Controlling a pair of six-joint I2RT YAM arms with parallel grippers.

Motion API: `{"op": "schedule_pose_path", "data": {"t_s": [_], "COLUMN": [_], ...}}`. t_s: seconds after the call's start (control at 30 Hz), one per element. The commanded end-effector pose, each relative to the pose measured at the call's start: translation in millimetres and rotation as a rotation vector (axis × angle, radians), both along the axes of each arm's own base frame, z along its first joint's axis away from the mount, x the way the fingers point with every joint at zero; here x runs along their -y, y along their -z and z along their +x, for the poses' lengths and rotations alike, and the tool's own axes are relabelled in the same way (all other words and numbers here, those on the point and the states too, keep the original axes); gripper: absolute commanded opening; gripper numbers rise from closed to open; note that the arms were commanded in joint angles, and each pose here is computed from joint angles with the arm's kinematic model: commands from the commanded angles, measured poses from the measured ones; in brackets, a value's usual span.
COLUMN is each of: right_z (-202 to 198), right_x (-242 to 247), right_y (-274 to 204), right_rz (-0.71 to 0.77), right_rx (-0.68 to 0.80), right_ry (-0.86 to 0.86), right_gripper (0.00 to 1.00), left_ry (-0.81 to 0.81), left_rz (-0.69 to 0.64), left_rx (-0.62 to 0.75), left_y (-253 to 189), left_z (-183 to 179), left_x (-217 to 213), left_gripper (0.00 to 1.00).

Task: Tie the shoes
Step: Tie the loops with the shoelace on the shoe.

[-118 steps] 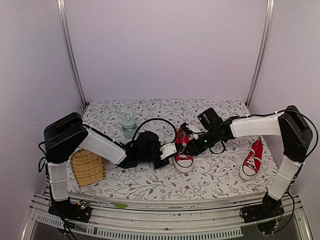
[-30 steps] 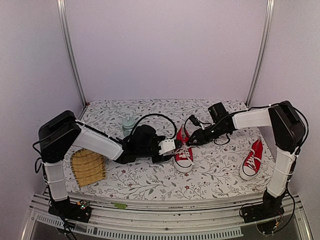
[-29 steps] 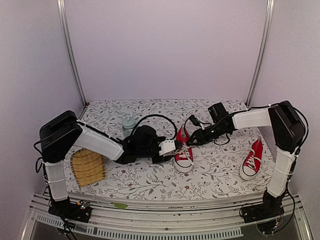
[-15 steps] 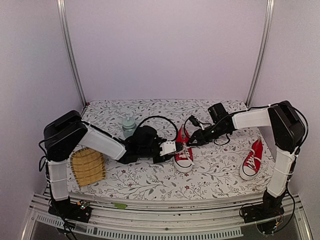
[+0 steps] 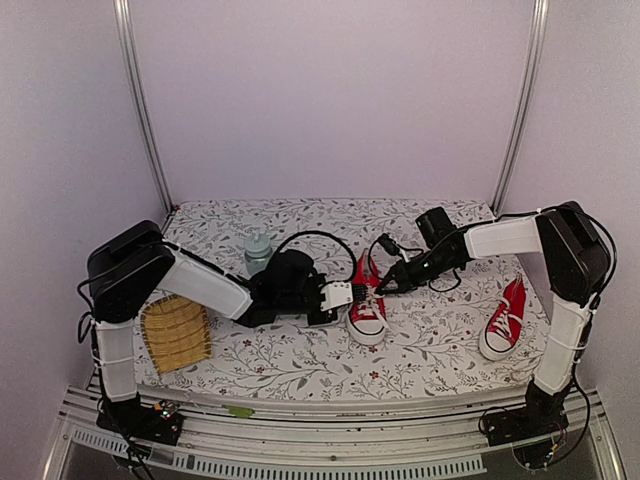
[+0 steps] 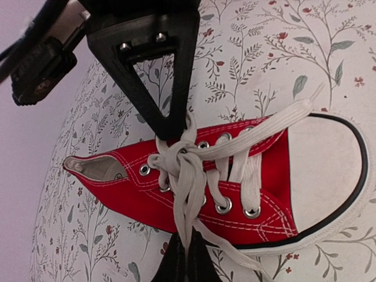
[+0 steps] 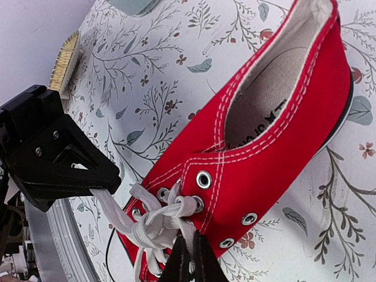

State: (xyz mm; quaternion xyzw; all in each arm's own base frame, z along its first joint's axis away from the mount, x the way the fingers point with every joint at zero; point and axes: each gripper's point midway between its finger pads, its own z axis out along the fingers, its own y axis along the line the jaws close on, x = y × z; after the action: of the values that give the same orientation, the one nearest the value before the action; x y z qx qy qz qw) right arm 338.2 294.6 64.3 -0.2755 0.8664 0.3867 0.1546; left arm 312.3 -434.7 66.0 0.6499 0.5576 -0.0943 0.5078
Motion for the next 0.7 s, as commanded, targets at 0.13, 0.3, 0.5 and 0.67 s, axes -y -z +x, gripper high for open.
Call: {"op": "schedule_pose_path", "data": {"t_s": [0.13, 0.3, 0.5, 0.67], "right_z": [-3, -13, -17, -17], "right_x": [5, 9, 16, 20], "right_y": [-10, -2, 2, 2], "right_rz": [-0.020, -0.028, -0.051, -0.061], "right_rx": [0.019, -0.009, 0.014, 0.016], "right_ry": [0.008, 0.004, -0.005, 0.001], "right_gripper": [0.01, 0.01, 0.01, 0.01], "left_ry": [-0.139, -0.161, -0.189, -0.161], "left_rz": [-0.060, -0.069, -0.064, -0.002], "left_rx": [-0.004, -0.027, -0.029, -0.013], "left_y": [-11, -4, 3, 16], "left_z": [30, 36, 43, 41], "left_x": [-15, -22, -28, -33], "left_gripper": [0.00, 0.00, 0.00, 0.00]}}
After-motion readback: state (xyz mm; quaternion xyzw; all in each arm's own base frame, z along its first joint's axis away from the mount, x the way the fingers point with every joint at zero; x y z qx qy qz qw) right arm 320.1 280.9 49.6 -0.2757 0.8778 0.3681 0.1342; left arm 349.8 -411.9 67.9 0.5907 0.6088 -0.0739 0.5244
